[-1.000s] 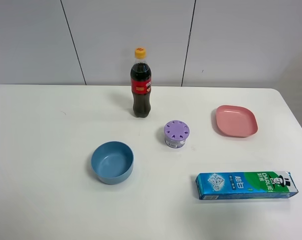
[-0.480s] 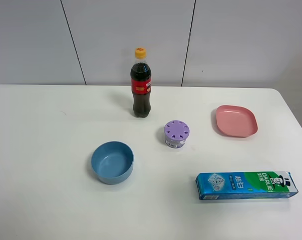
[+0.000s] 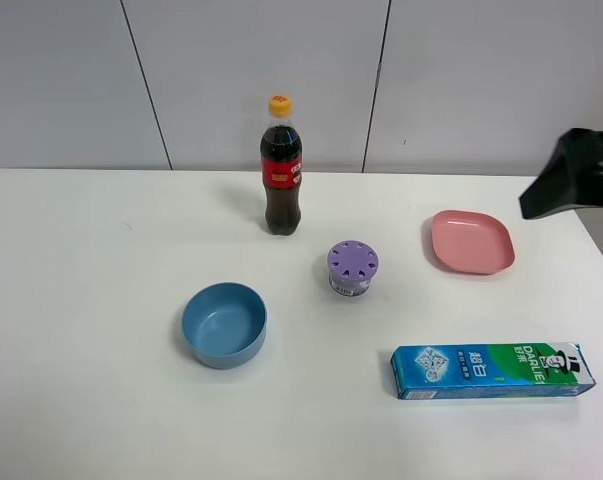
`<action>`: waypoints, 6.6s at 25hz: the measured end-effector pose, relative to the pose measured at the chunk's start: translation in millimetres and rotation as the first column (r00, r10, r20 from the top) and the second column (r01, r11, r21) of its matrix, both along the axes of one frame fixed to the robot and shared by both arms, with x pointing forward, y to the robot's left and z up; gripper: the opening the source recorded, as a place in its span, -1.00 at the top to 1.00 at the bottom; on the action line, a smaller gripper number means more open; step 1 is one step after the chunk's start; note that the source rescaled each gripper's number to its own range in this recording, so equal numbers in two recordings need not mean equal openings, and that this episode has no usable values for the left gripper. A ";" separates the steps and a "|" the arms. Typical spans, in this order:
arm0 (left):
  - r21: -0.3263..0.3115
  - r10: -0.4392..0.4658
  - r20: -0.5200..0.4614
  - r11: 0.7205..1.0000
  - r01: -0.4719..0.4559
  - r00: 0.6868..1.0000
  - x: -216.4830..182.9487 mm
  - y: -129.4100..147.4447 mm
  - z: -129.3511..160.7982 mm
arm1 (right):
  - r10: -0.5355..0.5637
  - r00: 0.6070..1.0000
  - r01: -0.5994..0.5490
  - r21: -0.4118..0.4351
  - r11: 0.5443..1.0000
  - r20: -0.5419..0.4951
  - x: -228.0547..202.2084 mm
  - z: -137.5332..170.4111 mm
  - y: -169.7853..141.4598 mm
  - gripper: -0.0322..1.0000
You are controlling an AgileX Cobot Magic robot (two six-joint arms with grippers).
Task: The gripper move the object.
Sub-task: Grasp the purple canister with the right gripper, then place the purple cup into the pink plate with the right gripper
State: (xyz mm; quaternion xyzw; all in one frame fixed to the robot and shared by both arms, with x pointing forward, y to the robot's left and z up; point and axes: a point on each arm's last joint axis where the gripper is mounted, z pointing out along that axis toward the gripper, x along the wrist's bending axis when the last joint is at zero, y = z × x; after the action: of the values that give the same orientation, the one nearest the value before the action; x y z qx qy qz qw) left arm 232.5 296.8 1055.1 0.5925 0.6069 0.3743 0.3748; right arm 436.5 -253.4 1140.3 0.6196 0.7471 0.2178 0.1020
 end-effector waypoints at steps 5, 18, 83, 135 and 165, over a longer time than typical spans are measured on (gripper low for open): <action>-0.001 0.000 0.000 1.000 0.000 1.000 0.0 0.0 0.0 | 0.153 0.985 -0.157 -0.043 0.987 -0.073 50.0 -10.3 56.0 -0.99; 0.000 0.000 0.000 1.000 0.000 1.000 0.0 0.0 0.0 | 0.288 0.919 -0.335 -0.148 0.931 -0.270 126.2 -120.9 143.0 -0.99; 0.000 0.000 0.000 1.000 0.000 1.000 0.0 0.0 0.0 | 0.288 0.904 -0.355 -0.179 0.918 -0.317 163.9 -243.6 163.1 0.94; 0.000 -0.001 0.000 1.000 0.001 1.000 0.0 -0.1 0.0 | -0.045 0.952 -0.035 -0.253 0.967 -0.302 150.0 -152.4 -45.4 0.94; 0.000 -0.001 0.000 1.000 0.001 1.000 0.0 -0.1 0.0 | -0.201 0.968 0.181 -0.137 0.974 -0.152 210.0 -207.3 -62.2 0.94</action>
State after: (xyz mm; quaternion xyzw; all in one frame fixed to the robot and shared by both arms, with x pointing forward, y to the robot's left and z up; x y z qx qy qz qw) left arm 232.5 296.7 1055.1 0.5927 0.6067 0.3741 0.3750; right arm 646.6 -315.6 933.0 0.6972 0.7018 0.1088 0.0982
